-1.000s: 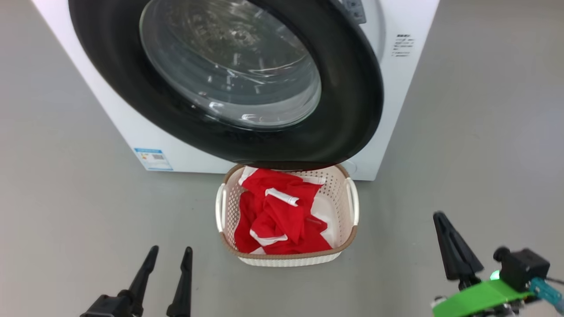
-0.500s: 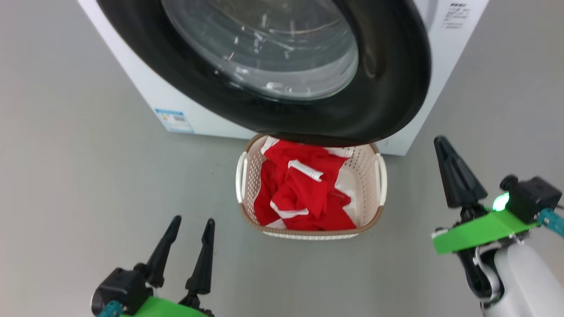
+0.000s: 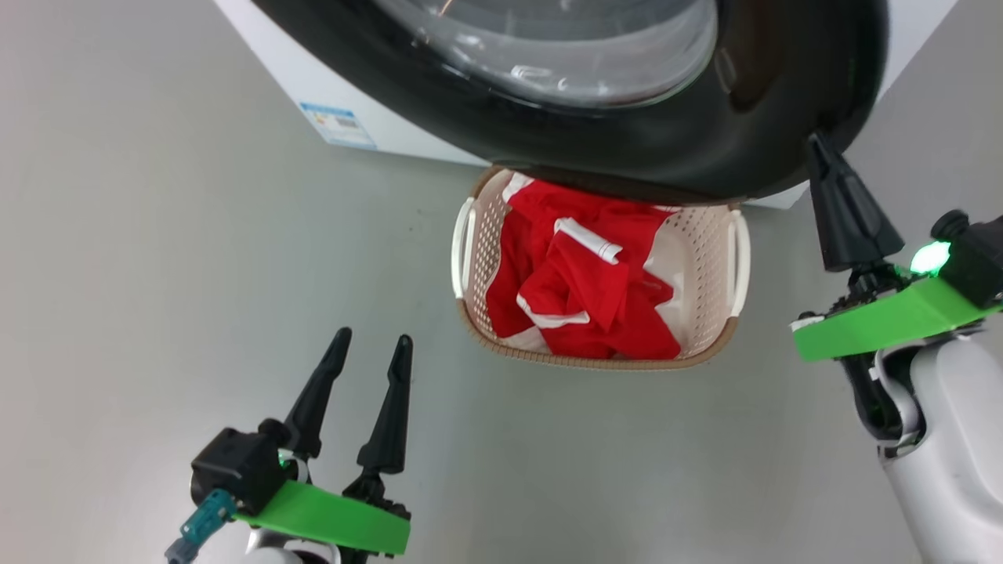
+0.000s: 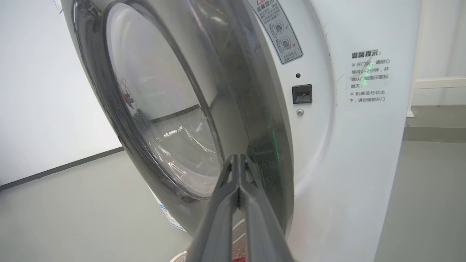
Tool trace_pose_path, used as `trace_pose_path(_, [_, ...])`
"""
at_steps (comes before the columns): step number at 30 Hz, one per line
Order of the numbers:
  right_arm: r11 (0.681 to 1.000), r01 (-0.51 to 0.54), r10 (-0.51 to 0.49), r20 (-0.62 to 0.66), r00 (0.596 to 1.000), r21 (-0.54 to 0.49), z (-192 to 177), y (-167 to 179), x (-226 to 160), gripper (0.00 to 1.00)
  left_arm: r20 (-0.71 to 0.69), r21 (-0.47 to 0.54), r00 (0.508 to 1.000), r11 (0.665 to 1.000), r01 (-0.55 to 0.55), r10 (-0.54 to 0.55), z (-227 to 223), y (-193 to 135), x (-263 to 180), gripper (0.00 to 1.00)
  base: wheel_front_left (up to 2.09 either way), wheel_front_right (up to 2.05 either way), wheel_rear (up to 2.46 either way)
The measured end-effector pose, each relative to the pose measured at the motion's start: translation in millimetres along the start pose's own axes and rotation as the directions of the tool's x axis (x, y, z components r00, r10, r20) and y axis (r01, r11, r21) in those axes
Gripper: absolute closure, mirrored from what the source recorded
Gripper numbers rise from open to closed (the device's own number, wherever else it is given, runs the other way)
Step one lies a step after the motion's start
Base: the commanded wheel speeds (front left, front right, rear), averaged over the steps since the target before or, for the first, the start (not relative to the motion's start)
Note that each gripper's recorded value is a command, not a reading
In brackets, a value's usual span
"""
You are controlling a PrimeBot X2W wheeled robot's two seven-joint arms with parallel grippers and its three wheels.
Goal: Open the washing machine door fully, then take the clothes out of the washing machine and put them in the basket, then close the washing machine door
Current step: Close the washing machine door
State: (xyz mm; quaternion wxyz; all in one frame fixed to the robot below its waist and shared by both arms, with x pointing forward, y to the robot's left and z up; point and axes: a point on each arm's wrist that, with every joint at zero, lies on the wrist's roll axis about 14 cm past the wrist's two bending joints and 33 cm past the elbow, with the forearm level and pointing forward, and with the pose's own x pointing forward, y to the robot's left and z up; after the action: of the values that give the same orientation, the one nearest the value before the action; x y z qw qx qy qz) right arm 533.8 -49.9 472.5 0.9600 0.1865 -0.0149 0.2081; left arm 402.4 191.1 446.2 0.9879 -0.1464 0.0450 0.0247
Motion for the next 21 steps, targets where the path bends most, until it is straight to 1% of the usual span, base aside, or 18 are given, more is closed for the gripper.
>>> trace_pose_path(7, [0.999, -0.008, 0.008, 0.013, 1.000, 0.031, -9.6, -7.5, 23.8, 1.00, -0.011, 0.010, 1.000, 1.000, 0.001, -0.001, -4.9, 0.2, 14.7, 0.00, 0.00, 0.00, 0.00])
trace_pose_path(13, [0.999, 0.003, -0.005, 0.040, 0.999, 0.039, -9.8, -19.8, 41.9, 1.00, -0.017, 0.014, 1.000, 1.000, 0.000, 0.001, -8.5, 0.7, 22.9, 0.00, 0.00, 0.00, 0.00])
trace_pose_path(21, [0.998, 0.010, -0.014, 0.067, 0.998, 0.058, -11.7, -27.2, 62.6, 1.00, -0.030, 0.017, 1.000, 1.000, -0.003, 0.004, -13.7, 0.5, 27.1, 0.00, 0.00, 0.00, 0.00])
